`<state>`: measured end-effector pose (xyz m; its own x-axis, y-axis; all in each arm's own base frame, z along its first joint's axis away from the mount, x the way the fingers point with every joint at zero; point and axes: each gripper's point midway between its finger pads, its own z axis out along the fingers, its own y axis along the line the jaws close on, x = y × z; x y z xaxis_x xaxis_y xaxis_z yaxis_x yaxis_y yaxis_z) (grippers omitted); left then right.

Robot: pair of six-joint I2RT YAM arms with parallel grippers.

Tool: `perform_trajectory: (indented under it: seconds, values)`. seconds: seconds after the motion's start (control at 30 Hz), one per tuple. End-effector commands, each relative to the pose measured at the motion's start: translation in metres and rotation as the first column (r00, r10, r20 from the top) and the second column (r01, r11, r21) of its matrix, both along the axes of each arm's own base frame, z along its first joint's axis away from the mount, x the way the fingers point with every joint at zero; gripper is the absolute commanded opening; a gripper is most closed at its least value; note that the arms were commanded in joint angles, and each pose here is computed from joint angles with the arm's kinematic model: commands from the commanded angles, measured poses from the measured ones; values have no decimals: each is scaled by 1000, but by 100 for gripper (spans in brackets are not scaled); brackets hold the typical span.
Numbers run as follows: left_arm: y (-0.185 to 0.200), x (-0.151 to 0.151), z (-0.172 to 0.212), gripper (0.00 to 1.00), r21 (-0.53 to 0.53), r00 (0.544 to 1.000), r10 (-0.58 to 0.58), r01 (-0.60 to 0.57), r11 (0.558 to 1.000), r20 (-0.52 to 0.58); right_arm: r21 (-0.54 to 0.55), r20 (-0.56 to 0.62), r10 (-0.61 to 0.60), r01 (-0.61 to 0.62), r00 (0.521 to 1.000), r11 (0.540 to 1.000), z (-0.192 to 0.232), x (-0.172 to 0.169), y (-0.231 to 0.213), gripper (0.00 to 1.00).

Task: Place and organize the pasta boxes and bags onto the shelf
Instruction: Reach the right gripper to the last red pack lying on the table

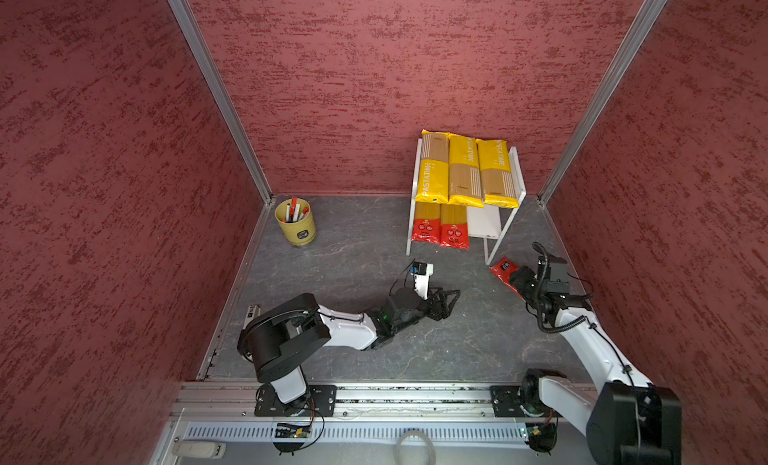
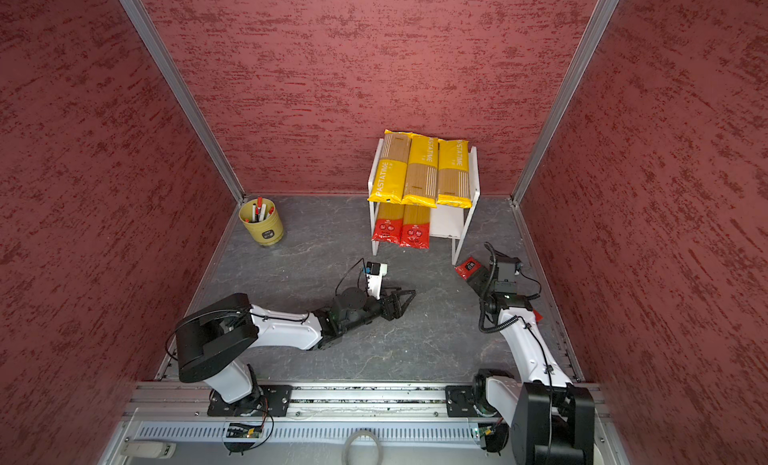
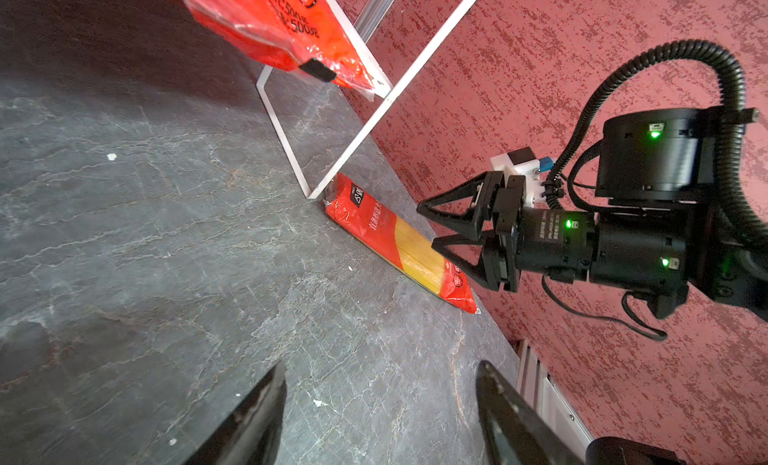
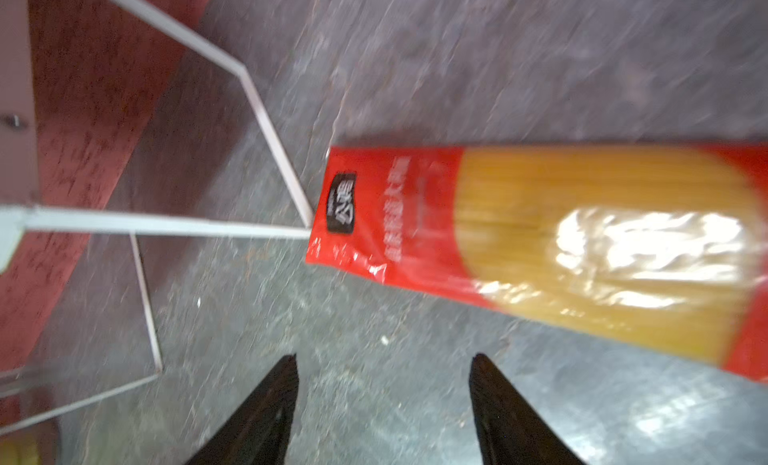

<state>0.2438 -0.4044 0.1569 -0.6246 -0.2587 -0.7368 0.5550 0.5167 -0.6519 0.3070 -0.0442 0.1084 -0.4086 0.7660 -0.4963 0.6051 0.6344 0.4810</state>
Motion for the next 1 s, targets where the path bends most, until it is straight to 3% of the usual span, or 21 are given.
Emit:
perform_trajectory:
  seconds: [0.0,0.17,0.53,0.73,0.97]
  values:
    - [-1,0,8,72,-16,1000,-3,4,1000,23,-84,6,-158,158,987,984,0,4,-43,68]
    - [5,-1,4,72,-9,1000,17,-17,1000,16,-24,-42,-138,137,990,990,-31,3,-38,66]
    - [-2,3,-1,72,-16,1000,8,-8,1000,10,148,-96,-61,75,994,986,-80,-45,3,62]
    - [-9,4,2,72,-29,1000,-5,5,1000,-1,208,-106,-29,51,994,977,-87,-60,19,60]
    - [-12,6,0,72,-34,1000,-7,6,999,-9,223,-85,39,-19,996,975,-71,-52,42,60]
